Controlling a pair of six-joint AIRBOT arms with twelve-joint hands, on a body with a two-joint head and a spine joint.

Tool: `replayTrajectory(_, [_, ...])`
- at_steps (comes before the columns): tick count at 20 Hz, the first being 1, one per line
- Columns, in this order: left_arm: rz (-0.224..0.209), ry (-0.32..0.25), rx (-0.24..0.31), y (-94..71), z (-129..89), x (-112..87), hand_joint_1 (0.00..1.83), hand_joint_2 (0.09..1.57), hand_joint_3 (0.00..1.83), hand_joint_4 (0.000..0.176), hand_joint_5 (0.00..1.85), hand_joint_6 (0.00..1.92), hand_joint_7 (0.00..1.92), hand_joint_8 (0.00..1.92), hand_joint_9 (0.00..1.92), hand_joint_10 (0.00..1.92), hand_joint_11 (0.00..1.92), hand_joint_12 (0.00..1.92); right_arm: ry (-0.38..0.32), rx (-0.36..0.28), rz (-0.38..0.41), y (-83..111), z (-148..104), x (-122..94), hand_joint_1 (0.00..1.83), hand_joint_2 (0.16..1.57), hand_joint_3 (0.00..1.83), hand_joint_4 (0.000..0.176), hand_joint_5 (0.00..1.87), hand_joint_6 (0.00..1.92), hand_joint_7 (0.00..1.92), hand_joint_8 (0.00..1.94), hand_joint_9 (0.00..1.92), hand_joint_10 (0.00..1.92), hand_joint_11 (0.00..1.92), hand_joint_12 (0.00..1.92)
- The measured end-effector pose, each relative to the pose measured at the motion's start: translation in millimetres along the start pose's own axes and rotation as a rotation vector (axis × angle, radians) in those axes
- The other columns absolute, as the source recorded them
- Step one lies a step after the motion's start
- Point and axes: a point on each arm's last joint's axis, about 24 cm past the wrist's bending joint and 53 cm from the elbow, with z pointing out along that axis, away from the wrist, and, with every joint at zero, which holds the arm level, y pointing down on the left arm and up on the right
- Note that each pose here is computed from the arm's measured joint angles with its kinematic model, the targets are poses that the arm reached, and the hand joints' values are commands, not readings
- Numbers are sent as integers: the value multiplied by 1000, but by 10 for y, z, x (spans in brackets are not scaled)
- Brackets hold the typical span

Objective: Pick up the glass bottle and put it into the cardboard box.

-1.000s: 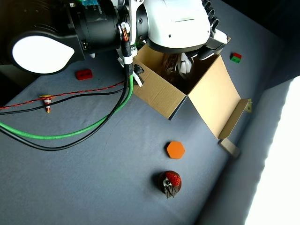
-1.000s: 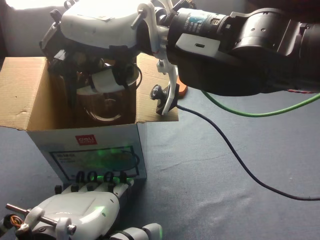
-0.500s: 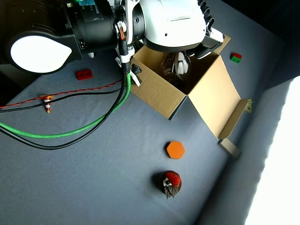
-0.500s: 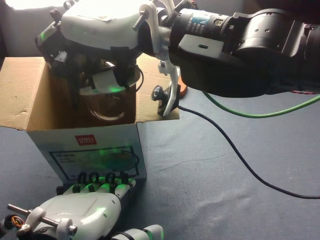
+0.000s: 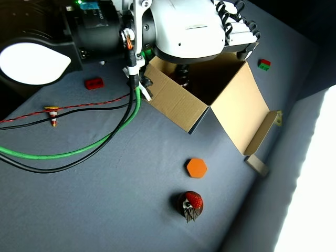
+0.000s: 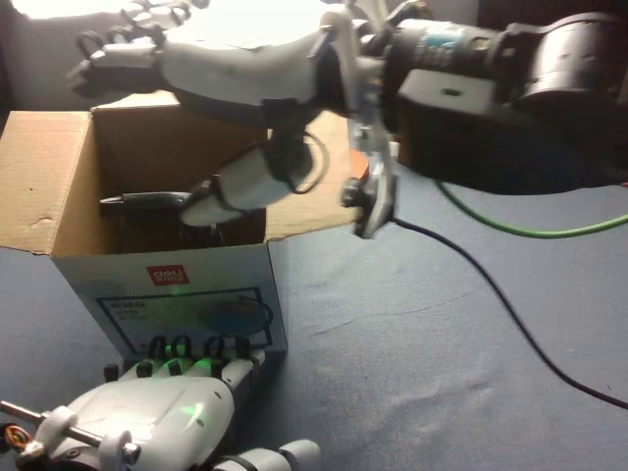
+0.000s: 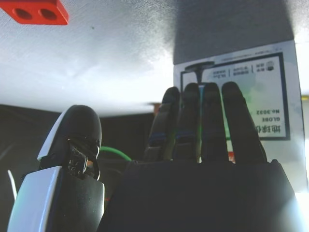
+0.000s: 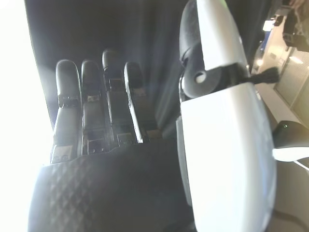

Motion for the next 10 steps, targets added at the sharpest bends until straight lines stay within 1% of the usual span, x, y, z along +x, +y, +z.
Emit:
replayTrajectory(1, [-12,-4,-11,-7,-38,-23,0,1288,2,6,27,1,46,0,0,0,0,0,11,14,5,5,-113,-33,933,951,0,0,165,243,323,7,78,382,0,693])
replayTrajectory(2, [-16,-14,-18,-23,-86,-44,0,1288,2,6,27,1,46,0,0,0,0,0,20,26,11,35,-246,-80,933,951,0,0,165,243,323,7,78,382,0,693])
replayTrajectory(3, [-24,-13,-27,-20,-112,-38,0,1288,2,6,27,1,46,0,0,0,0,0,22,33,23,59,-319,-119,913,944,0,0,164,233,324,5,84,372,0,682])
replayTrajectory(4, [-31,-11,-35,-32,-143,-33,0,1288,2,6,31,2,46,0,0,0,0,0,33,51,37,74,-429,-158,861,930,0,0,174,207,325,3,96,346,0,656])
replayTrajectory(5, [-33,-11,-41,-57,-186,-34,0,1288,2,6,32,3,47,0,0,0,0,0,51,76,82,84,-580,-176,821,928,0,0,177,204,325,3,97,343,0,657])
replayTrajectory(6, [-38,-15,-43,-98,-222,-59,0,1292,3,6,47,8,64,7,0,0,0,0,62,99,107,62,-693,-189,647,949,0,0,207,193,335,5,127,340,0,780])
replayTrajectory(7, [-29,-25,-47,-149,-267,-103,0,1292,3,5,54,10,76,11,0,0,0,0,75,126,142,26,-812,-181,592,965,3,0,222,189,353,9,142,347,0,819])
replayTrajectory(8, [-25,-36,-47,-203,-302,-152,0,1292,3,5,73,18,115,26,16,7,0,0,78,143,163,2,-920,-189,492,1000,16,0,267,205,404,25,187,378,0,945])
replayTrajectory(9, [-27,-52,-45,-259,-341,-211,0,1293,2,5,94,13,150,12,37,7,0,0,75,156,188,-9,-1031,-206,438,1024,22,0,292,219,436,31,210,412,0,1031])
replayTrajectory(10, [-30,-79,-56,-319,-400,-320,0,1296,1,3,245,33,321,14,158,24,29,21,52,155,219,7,-1165,-261,333,1095,20,0,356,396,547,50,232,682,0,1300])
